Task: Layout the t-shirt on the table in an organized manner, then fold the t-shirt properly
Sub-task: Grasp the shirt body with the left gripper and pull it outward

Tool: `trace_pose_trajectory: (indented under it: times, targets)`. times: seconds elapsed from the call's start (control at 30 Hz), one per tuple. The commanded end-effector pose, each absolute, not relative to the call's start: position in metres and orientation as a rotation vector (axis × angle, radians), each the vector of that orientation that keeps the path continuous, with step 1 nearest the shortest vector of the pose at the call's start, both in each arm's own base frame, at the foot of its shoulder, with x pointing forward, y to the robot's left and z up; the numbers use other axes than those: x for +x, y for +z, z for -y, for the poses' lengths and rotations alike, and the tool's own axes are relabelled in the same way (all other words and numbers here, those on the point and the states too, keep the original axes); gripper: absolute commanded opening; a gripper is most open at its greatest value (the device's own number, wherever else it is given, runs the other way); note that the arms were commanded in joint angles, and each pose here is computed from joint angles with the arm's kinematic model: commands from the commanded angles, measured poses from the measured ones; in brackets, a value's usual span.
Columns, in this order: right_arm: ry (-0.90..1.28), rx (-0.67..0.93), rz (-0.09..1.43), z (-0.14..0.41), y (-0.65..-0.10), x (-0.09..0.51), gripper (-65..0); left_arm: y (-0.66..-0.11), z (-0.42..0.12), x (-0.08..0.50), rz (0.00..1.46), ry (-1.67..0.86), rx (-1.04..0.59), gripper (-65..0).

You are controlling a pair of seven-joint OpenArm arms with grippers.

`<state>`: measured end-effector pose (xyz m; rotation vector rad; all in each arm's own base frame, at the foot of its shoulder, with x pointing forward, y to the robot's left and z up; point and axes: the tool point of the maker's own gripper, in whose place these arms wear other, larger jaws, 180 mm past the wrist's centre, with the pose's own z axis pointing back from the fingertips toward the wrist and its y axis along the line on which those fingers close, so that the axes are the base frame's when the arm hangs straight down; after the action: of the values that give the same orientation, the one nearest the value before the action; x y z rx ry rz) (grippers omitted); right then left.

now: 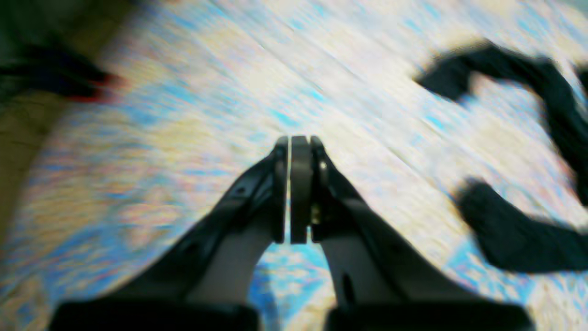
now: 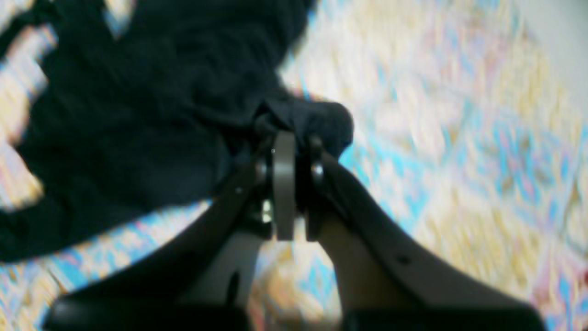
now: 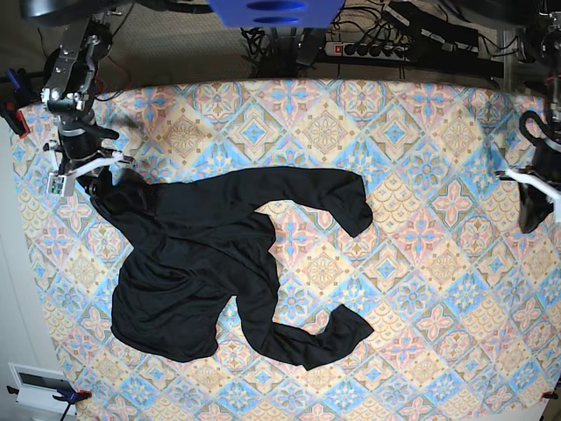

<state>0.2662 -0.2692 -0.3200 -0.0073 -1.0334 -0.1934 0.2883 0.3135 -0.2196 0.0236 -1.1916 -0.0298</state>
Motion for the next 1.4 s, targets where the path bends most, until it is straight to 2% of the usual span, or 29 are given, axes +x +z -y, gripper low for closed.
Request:
trace_pose_trajectory:
  times: [0.0, 0.13, 0.37, 0.63, 0.77, 0.93, 1.0, 1.13, 1.23, 1.3, 1.37]
  targets:
    - [-0.182, -0.025, 1.098, 0.276, -0.303, 0.271, -65.0, -0.211, -0.299, 0.301, 1.237, -0.087, 0.013, -65.0]
    - [-0.247, -0.105, 1.09, 0.311, -0.299, 0.253, -65.0, -0.246, -0.225, 0.325, 1.183, -0.228, -0.068, -61.7]
    - [-0.307, -0.186, 1.087, 0.344, -0.293, 0.235, -65.0, -0.308, -0.13, 0.385, 1.081, -0.29, -0.199, -52.5]
    - [-0.32, -0.19, 1.053, 0.347, -0.297, 0.231, -65.0, -0.326, 0.005, 0.439, 1.004, -0.381, -0.364, -50.4]
    - [-0.32, -0.185, 1.03, 0.346, -0.3, 0.229, -64.9, -0.346, 0.067, 0.444, 0.909, -0.509, -0.361, -48.8]
    - [-0.32, -0.186, 1.024, 0.346, -0.301, 0.228, -64.9, -0.352, 0.103, 0.431, 0.879, -0.596, -0.375, -37.7]
    - [-0.321, -0.186, 1.022, 0.346, -0.301, 0.228, -64.9, -0.358, 0.104, 0.432, 0.86, -0.591, -0.366, -35.8]
    - [-0.319, -0.18, 1.023, 0.345, -0.301, 0.229, -64.9, -0.391, 0.108, 0.436, 0.752, -0.56, -0.311, -35.8]
    - [-0.318, -0.179, 1.023, 0.344, -0.302, 0.229, -64.9, -0.4, 0.115, 0.438, 0.766, -0.603, -0.259, -36.8]
    - [-0.318, -0.178, 1.023, 0.344, -0.302, 0.229, -64.9, -0.4, 0.12, 0.436, 0.818, -0.702, -0.212, -43.5]
    - [-0.319, -0.178, 1.022, 0.344, -0.302, 0.229, -64.9, -0.397, 0.125, 0.437, 0.862, -0.753, -0.196, -56.0]
